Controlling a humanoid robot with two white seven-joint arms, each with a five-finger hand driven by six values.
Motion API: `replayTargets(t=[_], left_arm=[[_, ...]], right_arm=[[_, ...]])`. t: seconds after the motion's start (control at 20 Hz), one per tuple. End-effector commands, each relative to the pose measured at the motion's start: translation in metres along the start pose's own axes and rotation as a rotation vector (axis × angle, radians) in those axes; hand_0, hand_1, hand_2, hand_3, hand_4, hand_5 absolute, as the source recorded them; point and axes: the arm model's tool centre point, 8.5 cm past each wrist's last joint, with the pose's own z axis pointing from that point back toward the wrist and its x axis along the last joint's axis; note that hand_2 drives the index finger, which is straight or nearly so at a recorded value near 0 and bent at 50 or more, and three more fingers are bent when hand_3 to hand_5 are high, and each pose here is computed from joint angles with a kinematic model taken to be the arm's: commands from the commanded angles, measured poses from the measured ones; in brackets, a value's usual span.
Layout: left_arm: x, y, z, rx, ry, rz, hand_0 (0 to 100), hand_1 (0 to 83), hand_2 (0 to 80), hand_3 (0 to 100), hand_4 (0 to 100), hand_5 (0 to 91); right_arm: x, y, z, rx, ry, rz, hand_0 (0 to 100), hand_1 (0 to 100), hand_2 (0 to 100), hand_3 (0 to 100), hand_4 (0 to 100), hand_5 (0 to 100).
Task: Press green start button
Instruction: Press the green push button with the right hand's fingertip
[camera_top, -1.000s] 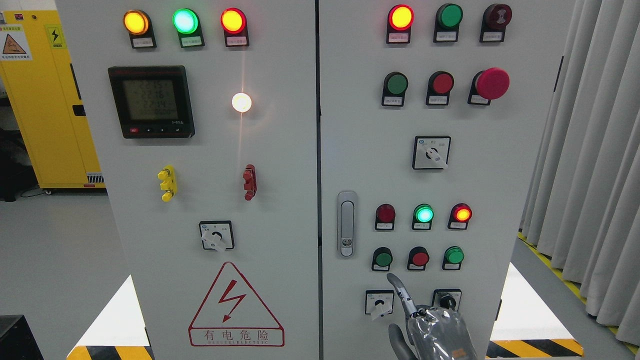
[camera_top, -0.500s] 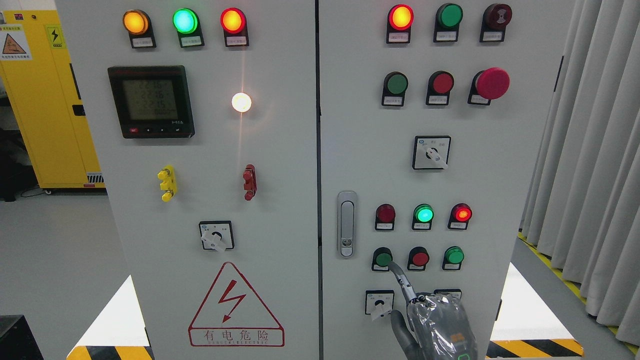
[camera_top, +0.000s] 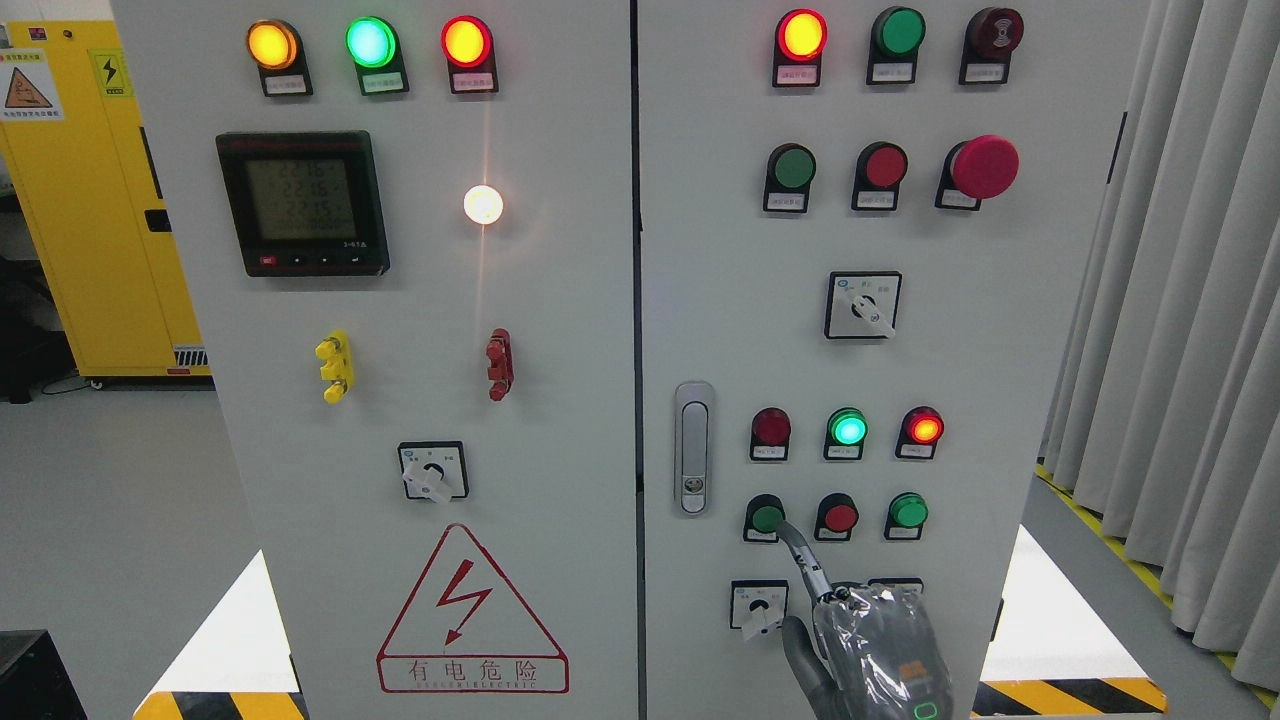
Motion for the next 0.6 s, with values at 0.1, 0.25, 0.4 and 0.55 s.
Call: replayTargets(t=[0.1,0.25,0.4,0.55], left_arm=[[0.0,0.0,0.0,0.0,0.0,-0.001,12,55.6,0.0,0,0,0.0],[0.0,0.0,0.0,0.0,0.0,0.001,12,55.6,0.0,0,0,0.0],[0.0,0.0,0.0,0.0,0.0,0.001,12,55.6,0.0,0,0,0.0],[0.0,0.0,0.0,0.001,0.0,-0.001,12,55.6,0.0,0,0,0.0]], right_arm=[[-0.006,0.005,-0.002,0.014,0.015,0.0,67,100,0,100,100,100],[-0.007,0.007,-0.005,0.016,0.013,-0.001,67,100,0,100,100,100],[-0.007,0.01,-0.005,0.026,0.014,-0.005,68,100,0,100,100,100],[-0.007,0.014,-0.006,0.037,0.016,-0.008,67,100,0,100,100,100]])
